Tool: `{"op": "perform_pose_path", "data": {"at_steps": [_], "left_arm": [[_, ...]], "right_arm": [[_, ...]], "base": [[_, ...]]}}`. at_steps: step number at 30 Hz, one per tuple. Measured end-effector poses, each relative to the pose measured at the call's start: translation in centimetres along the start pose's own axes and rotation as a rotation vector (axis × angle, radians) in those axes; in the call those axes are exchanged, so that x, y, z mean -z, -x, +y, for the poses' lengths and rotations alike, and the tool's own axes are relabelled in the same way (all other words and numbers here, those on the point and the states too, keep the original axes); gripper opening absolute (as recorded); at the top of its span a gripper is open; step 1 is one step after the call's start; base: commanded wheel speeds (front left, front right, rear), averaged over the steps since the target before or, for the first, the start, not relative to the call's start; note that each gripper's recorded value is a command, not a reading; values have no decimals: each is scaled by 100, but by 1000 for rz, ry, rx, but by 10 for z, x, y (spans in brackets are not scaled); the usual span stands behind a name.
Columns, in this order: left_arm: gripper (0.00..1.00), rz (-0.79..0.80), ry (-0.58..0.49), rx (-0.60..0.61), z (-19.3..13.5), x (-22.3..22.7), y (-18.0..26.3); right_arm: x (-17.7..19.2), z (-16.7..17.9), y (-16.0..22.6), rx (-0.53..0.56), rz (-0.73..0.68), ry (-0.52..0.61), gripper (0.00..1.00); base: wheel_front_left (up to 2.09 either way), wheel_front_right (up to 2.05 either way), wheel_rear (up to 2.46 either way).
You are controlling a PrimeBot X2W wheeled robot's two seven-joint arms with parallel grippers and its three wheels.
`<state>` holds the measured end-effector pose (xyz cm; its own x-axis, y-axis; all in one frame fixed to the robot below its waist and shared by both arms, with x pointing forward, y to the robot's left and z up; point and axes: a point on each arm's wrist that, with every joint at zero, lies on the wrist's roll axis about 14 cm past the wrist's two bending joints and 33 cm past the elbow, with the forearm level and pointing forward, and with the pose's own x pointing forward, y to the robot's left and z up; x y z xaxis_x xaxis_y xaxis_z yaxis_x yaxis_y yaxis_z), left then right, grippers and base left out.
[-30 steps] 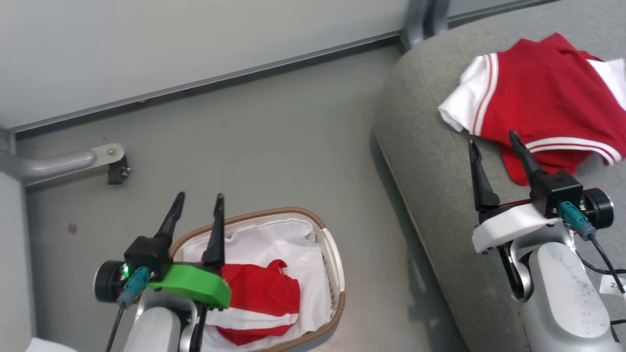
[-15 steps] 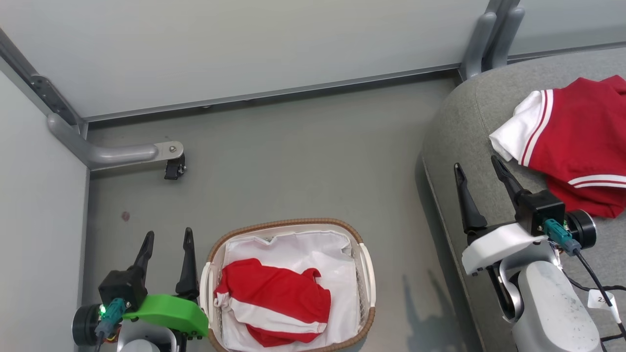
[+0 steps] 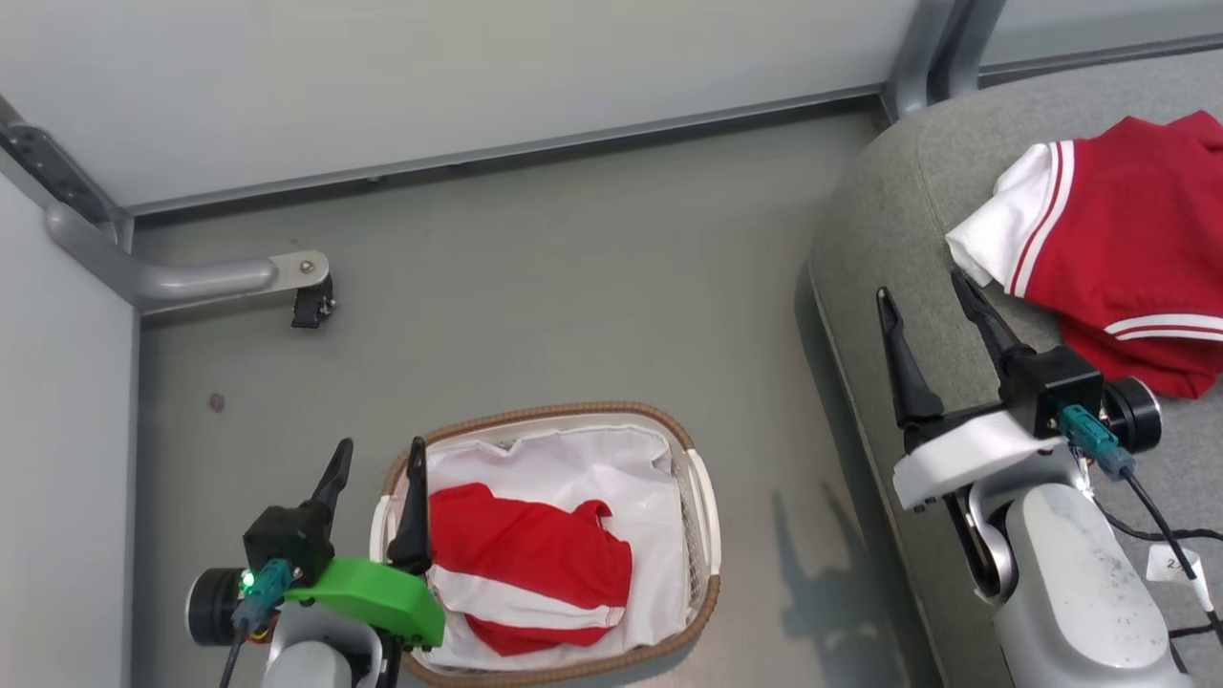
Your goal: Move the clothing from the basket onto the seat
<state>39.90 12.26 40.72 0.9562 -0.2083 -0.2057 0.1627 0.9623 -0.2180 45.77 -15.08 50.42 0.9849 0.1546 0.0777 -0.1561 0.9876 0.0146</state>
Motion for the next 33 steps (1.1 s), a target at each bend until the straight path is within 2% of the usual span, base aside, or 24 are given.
{"op": "perform_pose_path", "data": {"at_steps": [15, 24, 33], "left_arm": [[100, 261, -49, 270, -65, 85, -76], [100, 497, -104, 360, -63, 171, -95], [100, 693, -148, 438, -63, 245, -98]], "right_arm": [[12, -9, -56, -17, -43, -1, 100], [36, -16, -79, -31, -42, 3, 100], [70, -23, -86, -34, 2, -4, 100]], "base": [[0, 0, 0], [0, 0, 0], [0, 0, 0]]}}
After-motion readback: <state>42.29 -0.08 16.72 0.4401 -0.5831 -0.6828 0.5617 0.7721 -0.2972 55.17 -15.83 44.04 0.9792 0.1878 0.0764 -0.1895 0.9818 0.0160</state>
